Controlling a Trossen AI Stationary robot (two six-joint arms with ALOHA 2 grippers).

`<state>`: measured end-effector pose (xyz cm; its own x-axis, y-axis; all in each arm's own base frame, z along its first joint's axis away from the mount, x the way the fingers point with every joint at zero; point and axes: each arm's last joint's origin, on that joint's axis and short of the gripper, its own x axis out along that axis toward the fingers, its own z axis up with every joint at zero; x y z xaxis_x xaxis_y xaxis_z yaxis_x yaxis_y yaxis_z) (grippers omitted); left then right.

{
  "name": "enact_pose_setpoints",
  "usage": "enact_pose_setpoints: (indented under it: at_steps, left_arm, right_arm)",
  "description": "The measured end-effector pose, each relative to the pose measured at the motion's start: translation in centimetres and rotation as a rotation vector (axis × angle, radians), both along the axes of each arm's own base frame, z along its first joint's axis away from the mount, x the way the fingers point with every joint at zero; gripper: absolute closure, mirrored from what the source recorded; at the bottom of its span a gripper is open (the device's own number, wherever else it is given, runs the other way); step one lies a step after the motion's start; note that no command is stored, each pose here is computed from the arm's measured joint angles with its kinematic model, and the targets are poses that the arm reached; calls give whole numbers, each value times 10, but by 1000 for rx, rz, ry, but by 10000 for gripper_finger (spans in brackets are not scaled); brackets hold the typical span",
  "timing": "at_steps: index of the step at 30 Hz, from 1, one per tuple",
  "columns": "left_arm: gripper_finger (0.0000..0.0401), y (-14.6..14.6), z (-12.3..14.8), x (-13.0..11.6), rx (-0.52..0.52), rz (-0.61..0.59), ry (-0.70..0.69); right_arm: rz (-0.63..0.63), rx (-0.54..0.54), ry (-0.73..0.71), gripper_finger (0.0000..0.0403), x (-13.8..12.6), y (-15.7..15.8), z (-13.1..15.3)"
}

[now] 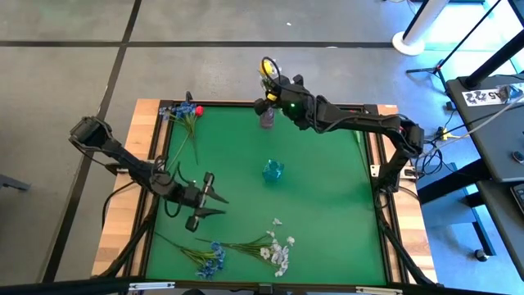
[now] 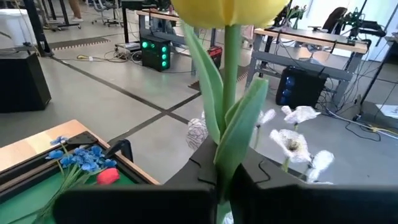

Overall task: Sort flowers into vase by color
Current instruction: Put the yellow tulip into the violet vase

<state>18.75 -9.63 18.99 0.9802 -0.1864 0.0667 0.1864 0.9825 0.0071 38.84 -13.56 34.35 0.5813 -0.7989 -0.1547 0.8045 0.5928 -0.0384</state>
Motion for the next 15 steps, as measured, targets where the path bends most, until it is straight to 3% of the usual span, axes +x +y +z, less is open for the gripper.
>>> enact_pose_setpoints:
  at_steps: [5,10,15]
  left_arm:
    - [264,-2,25,12,116,129,67]
    - [264,0,59,16,125,233,187]
    - [264,2,83,12,118,276,224]
  right_arm:
    - [-2,24,71,385,8,-4,-21]
    - [-22,63,132,384,12,-13,-39]
    - [-20,103,208,384,15,-21,-60]
